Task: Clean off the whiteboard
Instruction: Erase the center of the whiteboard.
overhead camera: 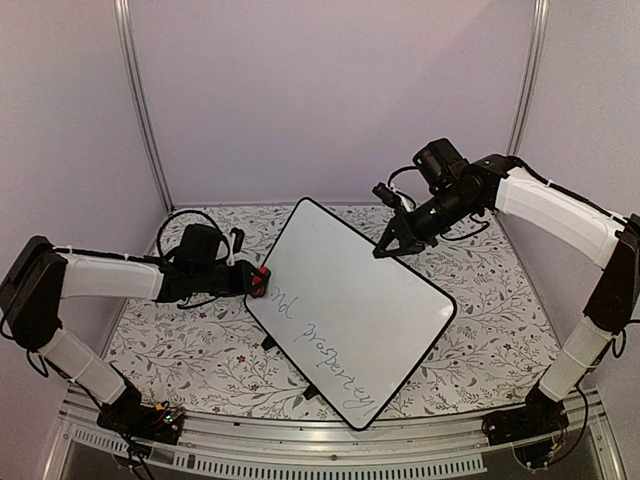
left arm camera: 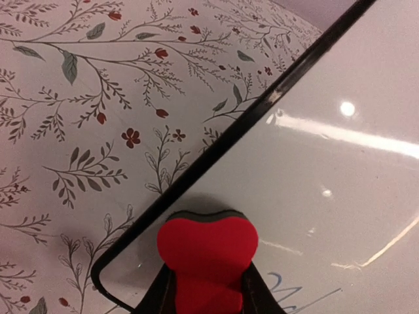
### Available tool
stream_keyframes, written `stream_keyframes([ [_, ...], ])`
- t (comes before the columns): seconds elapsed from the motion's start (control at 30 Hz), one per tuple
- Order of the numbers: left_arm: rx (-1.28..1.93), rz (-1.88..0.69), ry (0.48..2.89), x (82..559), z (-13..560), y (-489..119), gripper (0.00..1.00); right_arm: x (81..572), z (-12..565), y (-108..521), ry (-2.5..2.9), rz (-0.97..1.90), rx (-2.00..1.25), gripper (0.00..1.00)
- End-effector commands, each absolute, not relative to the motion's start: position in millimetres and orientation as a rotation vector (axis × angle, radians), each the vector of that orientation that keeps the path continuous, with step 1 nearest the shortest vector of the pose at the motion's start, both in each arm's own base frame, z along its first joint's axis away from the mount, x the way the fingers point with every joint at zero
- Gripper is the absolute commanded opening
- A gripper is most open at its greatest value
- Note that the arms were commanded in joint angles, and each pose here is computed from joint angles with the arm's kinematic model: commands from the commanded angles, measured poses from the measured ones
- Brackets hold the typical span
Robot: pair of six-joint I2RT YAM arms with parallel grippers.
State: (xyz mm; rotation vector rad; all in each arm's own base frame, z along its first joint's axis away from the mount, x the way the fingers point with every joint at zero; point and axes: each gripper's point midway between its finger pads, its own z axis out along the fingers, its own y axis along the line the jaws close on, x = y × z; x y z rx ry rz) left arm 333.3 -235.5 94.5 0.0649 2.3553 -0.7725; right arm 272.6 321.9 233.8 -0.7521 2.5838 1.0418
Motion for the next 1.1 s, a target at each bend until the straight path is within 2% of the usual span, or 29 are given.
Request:
stream_keyframes([
  [0.0,0.107,-0.859,2.319,331,104,-247,0.0,260,234,326,2.549,1.051,-0.848,0.0],
  [0.57,0.208,-0.836,2.397,285,70,-258,0.0,261,234,326,2.55,1.046,-0.848,0.0],
  [1.07,0.142,-0.853,2.458,254,47,-248,0.0,260,235,325,2.545,1.047,-0.85,0.0],
])
